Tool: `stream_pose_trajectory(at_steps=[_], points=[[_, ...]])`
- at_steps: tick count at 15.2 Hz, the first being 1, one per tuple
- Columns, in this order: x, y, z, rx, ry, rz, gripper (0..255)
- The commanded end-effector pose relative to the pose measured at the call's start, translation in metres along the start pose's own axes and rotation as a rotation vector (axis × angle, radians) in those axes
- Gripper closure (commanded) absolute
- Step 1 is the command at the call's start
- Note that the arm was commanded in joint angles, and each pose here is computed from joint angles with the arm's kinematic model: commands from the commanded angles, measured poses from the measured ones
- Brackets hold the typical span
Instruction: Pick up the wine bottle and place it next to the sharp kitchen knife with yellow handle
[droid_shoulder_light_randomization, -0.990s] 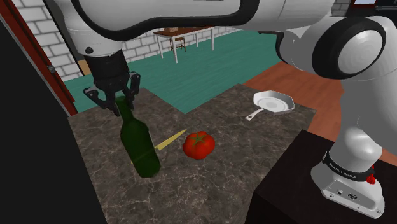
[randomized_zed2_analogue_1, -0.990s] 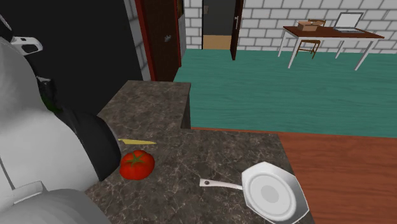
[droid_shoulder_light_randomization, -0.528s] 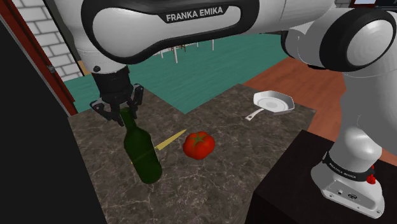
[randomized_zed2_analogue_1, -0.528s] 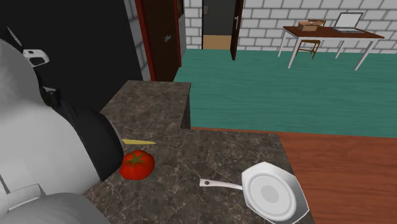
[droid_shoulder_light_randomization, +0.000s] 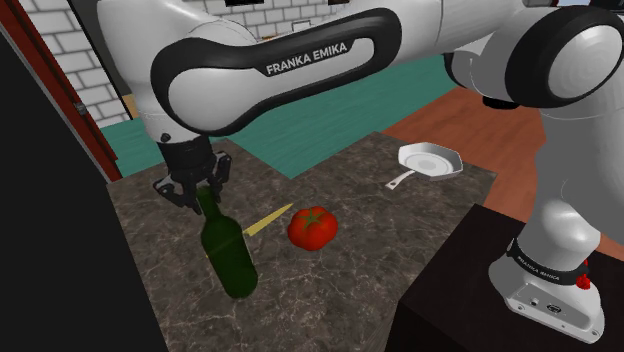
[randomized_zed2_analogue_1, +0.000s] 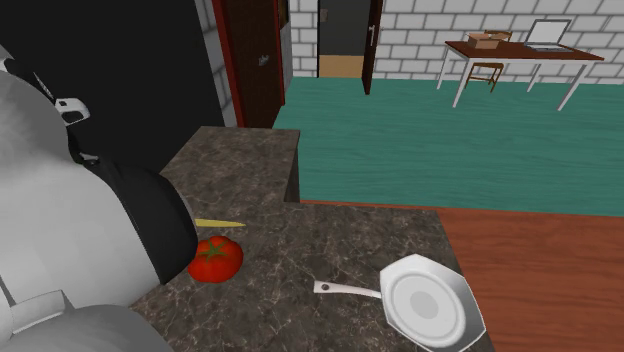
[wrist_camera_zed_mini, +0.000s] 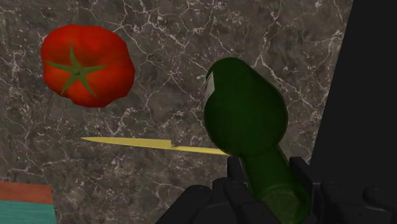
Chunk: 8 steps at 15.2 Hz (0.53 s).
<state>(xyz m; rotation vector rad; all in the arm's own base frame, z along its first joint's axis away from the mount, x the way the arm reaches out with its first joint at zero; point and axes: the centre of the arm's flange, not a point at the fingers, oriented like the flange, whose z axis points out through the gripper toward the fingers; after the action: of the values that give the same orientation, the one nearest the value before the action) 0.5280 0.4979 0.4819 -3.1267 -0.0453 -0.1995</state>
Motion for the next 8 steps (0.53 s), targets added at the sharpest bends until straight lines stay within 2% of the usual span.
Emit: stream_pose_trajectory(at_steps=[1, 8], points=[[-0.0017, 0.0009, 0.0103, 0.001, 0.001, 0.0, 255], [-0.0022, 0.0009, 0.0144, 0.001, 0.001, 0.0, 255]])
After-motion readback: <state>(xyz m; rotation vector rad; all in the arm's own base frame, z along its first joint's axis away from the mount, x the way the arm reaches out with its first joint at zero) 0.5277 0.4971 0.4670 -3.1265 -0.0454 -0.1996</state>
